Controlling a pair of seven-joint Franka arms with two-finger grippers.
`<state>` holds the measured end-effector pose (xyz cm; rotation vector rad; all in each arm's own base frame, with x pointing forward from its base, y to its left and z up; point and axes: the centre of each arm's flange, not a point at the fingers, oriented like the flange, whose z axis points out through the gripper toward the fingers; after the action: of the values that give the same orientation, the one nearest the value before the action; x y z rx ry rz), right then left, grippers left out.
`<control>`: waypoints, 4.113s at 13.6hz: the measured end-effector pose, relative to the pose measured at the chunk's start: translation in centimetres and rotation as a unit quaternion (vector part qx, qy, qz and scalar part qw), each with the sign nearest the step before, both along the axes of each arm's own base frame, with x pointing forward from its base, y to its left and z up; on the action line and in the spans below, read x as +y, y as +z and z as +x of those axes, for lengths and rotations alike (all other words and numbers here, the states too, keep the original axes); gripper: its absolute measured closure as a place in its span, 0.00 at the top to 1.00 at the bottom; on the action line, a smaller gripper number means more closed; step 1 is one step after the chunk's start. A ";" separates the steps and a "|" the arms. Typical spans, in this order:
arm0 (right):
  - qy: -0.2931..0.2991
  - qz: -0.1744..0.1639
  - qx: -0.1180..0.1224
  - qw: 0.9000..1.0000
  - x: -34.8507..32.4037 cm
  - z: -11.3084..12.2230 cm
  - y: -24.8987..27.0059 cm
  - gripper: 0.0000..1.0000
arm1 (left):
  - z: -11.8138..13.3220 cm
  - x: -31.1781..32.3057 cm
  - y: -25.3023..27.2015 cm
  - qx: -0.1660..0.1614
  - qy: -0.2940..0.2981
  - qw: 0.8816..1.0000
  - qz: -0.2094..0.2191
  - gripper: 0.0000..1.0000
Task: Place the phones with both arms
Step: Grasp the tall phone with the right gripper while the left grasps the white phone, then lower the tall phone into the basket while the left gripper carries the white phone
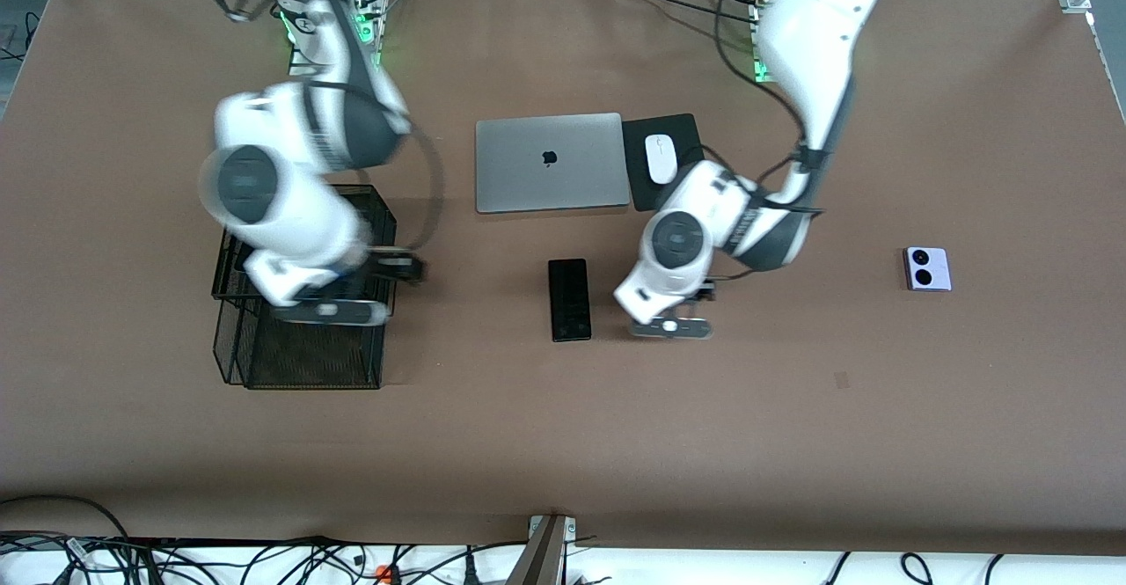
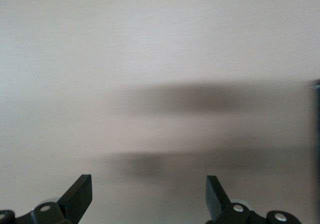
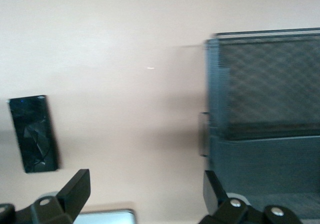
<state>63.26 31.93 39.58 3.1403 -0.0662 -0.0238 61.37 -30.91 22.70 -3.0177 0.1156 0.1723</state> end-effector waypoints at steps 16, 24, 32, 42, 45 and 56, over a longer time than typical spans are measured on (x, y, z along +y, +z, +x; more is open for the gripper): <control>0.109 0.036 -0.123 0.986 20.0 -4.4 -20.1 1.00 | -1.2 40.4 1.6 -0.003 -0.084 0.996 0.013 1.00; 0.117 0.037 -0.142 0.982 20.0 -4.2 -21.6 1.00 | -6.2 47.8 -2.3 -0.031 -0.029 0.999 -0.027 1.00; 0.115 0.036 -0.141 0.983 20.2 -4.5 -22.7 1.00 | -7.7 49.8 -2.2 -0.055 0.011 0.996 -0.070 1.00; 0.115 0.027 -0.133 0.984 20.6 -5.0 -22.4 0.81 | -8.5 49.3 -3.6 -0.086 0.044 0.993 -0.073 1.00; 0.096 -0.011 -0.114 0.989 18.3 -2.8 -18.8 0.81 | -8.8 49.2 -4.4 -0.086 0.045 0.992 -0.077 1.00; 0.046 -0.025 0.000 0.999 -8.0 5.4 3.8 0.81 | -9.0 49.5 -5.3 -0.093 0.050 0.991 -0.081 1.00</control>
<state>68.66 23.91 43.42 3.0890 0.0780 -0.0218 52.41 18.60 17.37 -3.1825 -0.0402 -0.1169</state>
